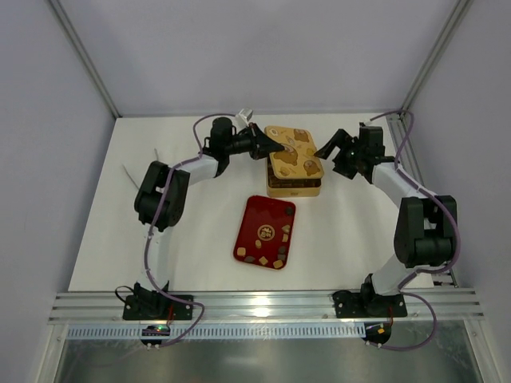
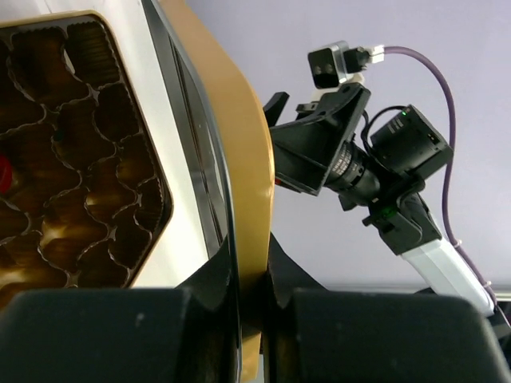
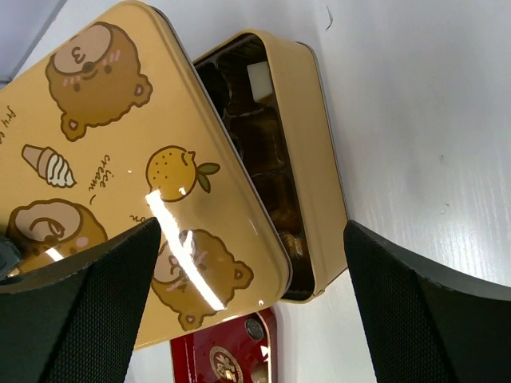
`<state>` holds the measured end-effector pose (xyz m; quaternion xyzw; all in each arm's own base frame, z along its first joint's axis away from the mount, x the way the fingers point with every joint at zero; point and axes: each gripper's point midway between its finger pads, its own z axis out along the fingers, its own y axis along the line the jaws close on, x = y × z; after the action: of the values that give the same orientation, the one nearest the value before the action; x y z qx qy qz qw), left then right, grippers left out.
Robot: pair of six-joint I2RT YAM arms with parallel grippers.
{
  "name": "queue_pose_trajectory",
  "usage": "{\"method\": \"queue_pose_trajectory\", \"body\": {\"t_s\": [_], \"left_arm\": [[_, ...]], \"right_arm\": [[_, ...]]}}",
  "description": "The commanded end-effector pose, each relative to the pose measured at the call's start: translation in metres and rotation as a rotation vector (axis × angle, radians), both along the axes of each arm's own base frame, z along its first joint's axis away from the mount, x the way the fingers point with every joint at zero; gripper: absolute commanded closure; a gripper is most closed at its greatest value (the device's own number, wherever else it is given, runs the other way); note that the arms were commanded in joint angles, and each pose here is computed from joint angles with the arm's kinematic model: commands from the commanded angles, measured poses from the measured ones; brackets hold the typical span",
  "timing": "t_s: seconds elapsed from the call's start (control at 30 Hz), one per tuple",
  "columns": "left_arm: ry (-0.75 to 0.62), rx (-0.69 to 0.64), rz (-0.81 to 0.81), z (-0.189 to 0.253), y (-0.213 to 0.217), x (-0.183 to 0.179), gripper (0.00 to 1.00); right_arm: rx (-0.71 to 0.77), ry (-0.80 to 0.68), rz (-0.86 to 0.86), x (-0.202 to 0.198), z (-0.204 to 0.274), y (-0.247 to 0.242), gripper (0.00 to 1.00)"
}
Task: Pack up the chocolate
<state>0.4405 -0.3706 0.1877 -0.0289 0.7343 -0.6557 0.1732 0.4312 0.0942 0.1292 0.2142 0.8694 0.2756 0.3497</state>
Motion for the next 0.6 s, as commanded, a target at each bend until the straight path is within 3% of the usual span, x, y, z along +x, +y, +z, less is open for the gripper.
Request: {"method": "queue_pose_trajectory", "body": {"t_s": [0.0,0.57], "left_arm": [[-0.1,-0.092,-0.071,0.036,0.0,0.0,1.0],[0.005,-0.081,-0.143,-0.008,0.01,0.003,0.98]], "right_arm": [[-0.02,-0.082,0.011,0.017,0.013,0.005,0.05],[-0.047,-0.054,0.034,0.028,-0.008,0.02,0.07]]}}
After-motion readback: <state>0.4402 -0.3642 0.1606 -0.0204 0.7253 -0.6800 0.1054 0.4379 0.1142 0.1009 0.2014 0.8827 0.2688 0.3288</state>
